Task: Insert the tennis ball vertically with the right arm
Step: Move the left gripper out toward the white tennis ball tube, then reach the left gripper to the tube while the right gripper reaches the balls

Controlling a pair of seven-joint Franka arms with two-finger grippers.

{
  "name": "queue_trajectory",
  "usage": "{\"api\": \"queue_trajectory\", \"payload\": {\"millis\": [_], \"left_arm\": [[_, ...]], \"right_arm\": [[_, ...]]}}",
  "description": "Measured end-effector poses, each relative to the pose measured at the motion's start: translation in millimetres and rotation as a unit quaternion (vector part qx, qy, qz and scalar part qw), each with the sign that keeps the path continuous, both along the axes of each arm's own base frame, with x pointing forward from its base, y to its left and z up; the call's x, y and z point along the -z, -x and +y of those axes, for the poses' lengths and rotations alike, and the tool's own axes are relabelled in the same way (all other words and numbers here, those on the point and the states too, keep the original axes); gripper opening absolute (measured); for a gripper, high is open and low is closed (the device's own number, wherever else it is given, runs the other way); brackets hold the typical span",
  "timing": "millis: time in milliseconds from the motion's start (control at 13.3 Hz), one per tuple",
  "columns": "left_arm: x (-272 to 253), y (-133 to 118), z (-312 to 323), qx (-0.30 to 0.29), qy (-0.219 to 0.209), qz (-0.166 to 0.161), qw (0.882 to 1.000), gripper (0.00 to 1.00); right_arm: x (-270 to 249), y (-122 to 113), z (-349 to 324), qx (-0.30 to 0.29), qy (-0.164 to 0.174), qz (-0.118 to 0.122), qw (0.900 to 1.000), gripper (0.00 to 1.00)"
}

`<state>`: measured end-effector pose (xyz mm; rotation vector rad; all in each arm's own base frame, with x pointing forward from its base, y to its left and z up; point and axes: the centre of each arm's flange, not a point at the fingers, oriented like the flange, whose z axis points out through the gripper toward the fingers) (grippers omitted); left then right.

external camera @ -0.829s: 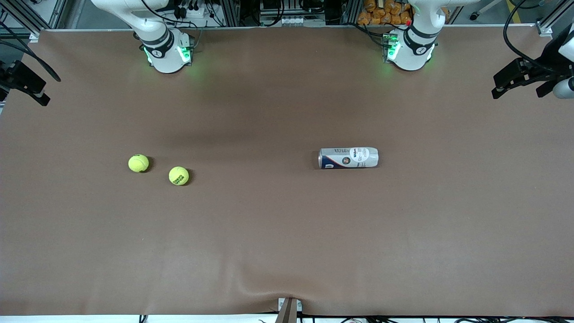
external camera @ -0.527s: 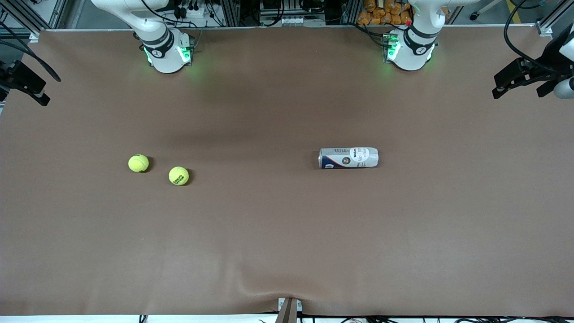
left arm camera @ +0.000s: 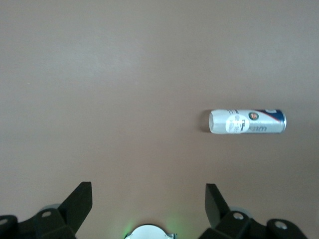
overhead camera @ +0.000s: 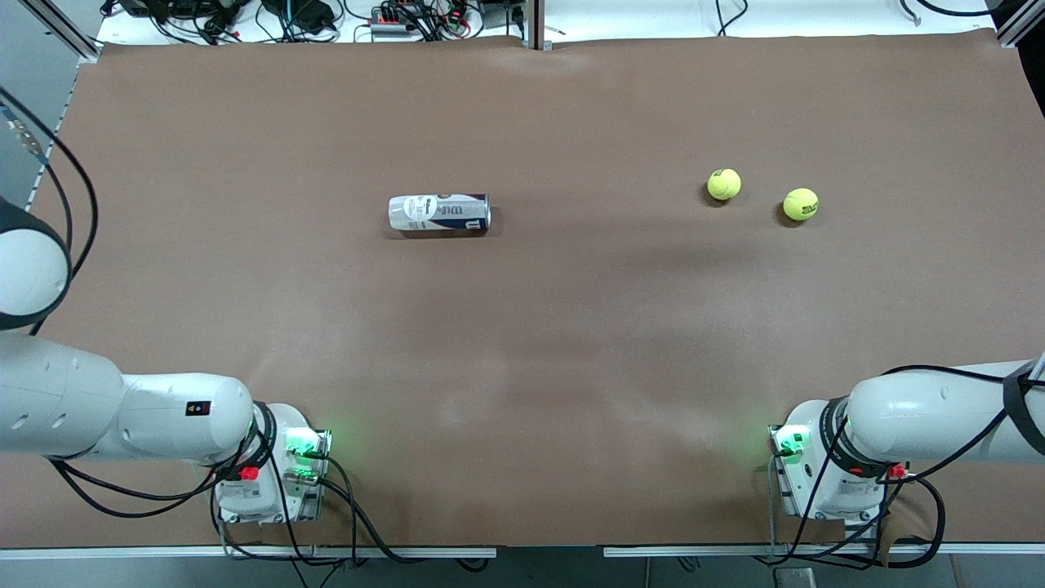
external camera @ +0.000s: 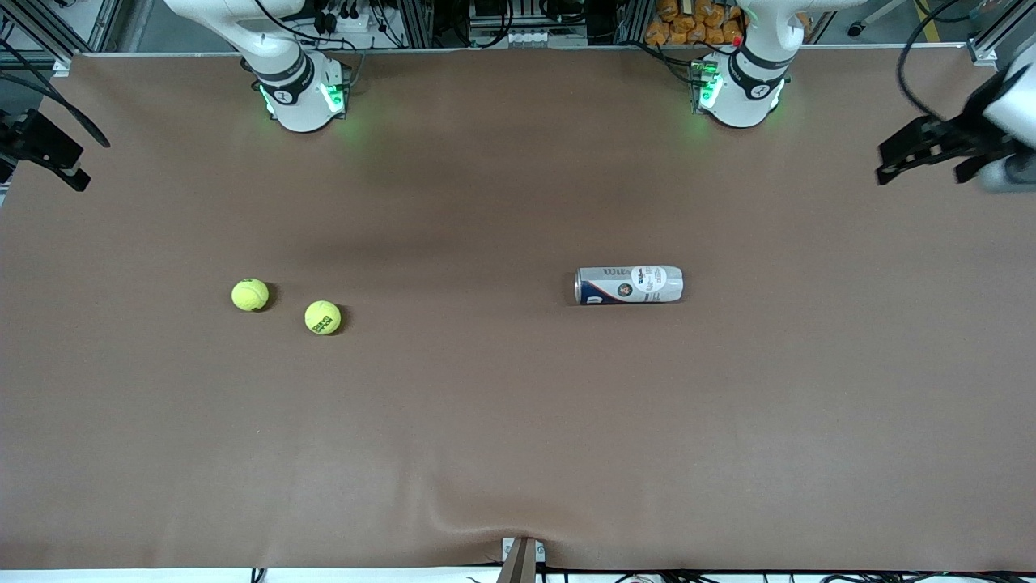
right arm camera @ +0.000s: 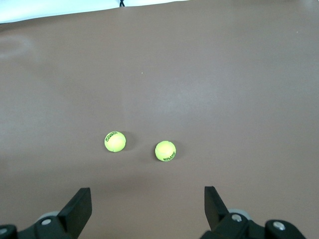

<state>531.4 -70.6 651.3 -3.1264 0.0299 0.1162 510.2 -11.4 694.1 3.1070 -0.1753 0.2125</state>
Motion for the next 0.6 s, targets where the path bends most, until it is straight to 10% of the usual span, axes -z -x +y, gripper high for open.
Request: {"api": "queue_trajectory", "payload": {"millis": [603], "left_arm": [[80.6,-1.8,-112.5,0.104,-0.002,0.067,0.992,1.00]], "right_arm": [[5.1,-4.6,0.0,0.000,0.000,0.001,1.000,1.00]]}}
